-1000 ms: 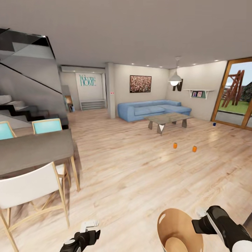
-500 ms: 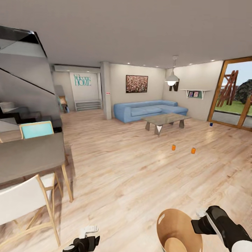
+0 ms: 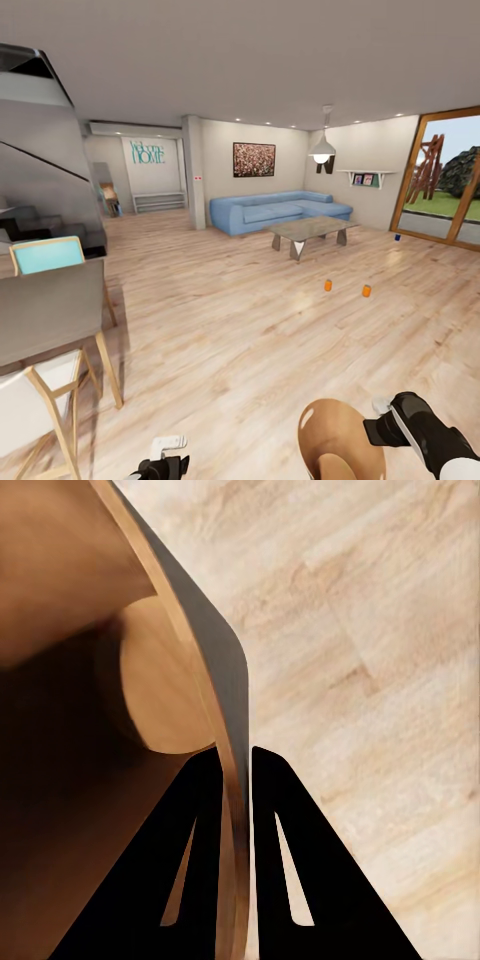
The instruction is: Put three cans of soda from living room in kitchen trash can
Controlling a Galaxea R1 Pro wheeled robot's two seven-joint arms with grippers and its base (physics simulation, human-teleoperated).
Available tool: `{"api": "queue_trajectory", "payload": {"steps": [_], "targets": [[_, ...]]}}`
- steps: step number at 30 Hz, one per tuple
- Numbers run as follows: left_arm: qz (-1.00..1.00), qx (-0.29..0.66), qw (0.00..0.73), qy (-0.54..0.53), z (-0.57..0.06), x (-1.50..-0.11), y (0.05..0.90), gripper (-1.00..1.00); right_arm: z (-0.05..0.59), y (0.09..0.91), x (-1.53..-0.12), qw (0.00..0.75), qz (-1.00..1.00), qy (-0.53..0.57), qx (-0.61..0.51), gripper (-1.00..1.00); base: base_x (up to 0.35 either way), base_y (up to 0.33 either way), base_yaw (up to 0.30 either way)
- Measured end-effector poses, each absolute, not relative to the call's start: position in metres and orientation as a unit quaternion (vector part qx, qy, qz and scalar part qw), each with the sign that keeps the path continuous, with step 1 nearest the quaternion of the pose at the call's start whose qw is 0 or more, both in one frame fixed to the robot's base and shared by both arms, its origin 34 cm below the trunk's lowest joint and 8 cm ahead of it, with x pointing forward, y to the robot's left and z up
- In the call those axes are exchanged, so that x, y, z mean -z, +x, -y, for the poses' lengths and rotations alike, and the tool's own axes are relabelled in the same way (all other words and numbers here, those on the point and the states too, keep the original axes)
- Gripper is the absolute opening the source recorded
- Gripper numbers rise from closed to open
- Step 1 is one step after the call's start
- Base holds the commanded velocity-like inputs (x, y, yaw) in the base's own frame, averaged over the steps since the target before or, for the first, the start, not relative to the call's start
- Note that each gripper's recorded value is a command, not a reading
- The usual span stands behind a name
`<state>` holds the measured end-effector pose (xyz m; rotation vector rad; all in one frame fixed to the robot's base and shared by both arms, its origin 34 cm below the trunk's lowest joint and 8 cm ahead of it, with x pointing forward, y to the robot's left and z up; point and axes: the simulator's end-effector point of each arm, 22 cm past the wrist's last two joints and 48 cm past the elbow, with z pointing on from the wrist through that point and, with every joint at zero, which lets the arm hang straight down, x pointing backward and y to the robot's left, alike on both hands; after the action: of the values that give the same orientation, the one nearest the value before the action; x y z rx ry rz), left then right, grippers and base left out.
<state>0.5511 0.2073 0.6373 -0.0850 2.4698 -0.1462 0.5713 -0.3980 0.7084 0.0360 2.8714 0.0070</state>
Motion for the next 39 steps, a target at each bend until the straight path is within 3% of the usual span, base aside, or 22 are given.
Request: {"api": "queue_trajectory", "payload": {"steps": [39], "targets": [[-0.943, 0.057, 0.327, -0.032, -0.2051, -0.6360, 0.5497, 1.00, 0.3969, 0.5714, -0.7081, 0.134, -0.991, 0.012, -0.003, -1.00, 0.347, 0.000, 0.000]]}}
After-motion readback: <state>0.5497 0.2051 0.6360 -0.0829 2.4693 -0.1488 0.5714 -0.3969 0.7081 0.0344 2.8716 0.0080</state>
